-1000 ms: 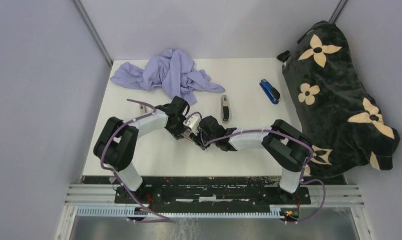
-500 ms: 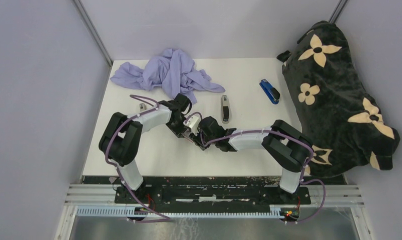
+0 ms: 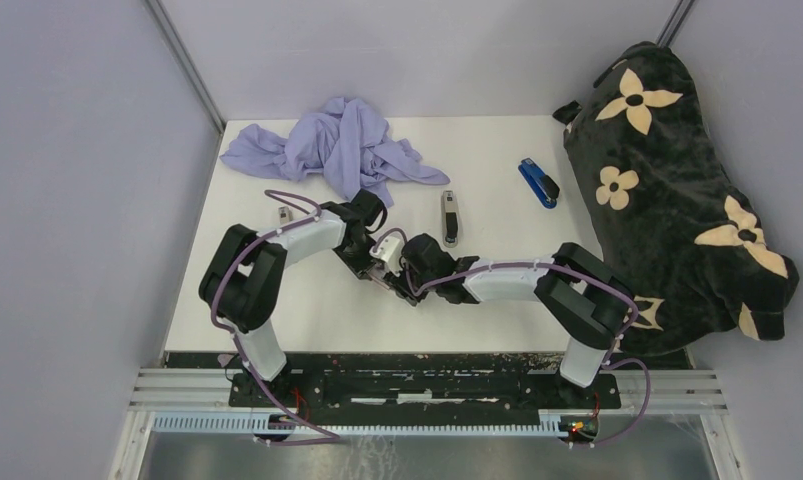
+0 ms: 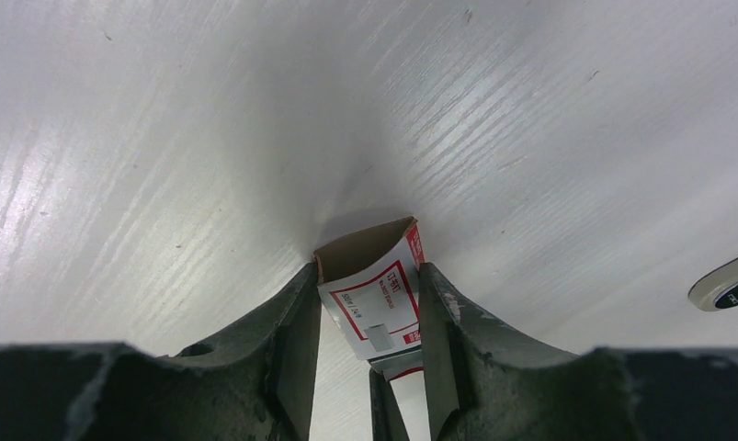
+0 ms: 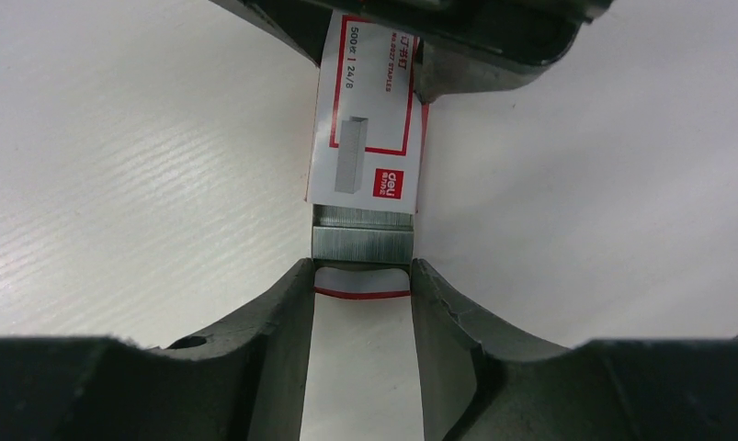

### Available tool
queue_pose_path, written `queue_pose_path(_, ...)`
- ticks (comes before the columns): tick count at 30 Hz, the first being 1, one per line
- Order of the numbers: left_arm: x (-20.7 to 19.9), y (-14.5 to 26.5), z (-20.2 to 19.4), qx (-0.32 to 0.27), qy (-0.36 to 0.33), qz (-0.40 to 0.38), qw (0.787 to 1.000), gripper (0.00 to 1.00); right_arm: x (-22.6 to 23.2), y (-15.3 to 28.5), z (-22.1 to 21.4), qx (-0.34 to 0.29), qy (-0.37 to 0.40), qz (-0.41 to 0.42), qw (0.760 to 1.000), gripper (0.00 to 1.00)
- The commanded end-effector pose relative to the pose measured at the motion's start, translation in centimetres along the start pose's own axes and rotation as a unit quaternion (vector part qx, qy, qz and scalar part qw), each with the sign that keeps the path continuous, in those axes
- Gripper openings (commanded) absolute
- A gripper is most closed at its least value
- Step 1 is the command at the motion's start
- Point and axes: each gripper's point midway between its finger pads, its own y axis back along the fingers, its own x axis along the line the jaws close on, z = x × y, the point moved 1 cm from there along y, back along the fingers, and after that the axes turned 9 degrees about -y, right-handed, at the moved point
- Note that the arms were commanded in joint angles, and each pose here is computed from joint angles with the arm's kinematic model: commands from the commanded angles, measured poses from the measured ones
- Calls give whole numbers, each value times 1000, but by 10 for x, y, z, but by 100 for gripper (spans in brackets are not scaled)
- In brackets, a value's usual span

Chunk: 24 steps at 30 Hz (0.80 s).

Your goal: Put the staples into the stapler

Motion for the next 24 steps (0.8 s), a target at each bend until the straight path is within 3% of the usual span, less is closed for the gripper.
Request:
queue_pose_path(1, 23, -5, 15, -33, 13, 54, 998, 45, -9, 22, -46, 85, -4, -7, 996, 46)
queue_pose_path(13, 26, -2, 15, -36, 17, 53, 998, 48, -19, 36, -57, 90, -12, -29, 995, 49)
queue_pose_path(24, 26, -3, 14, -33, 18, 50, 998, 51, -6, 11, -22, 43, -29, 11, 999, 71)
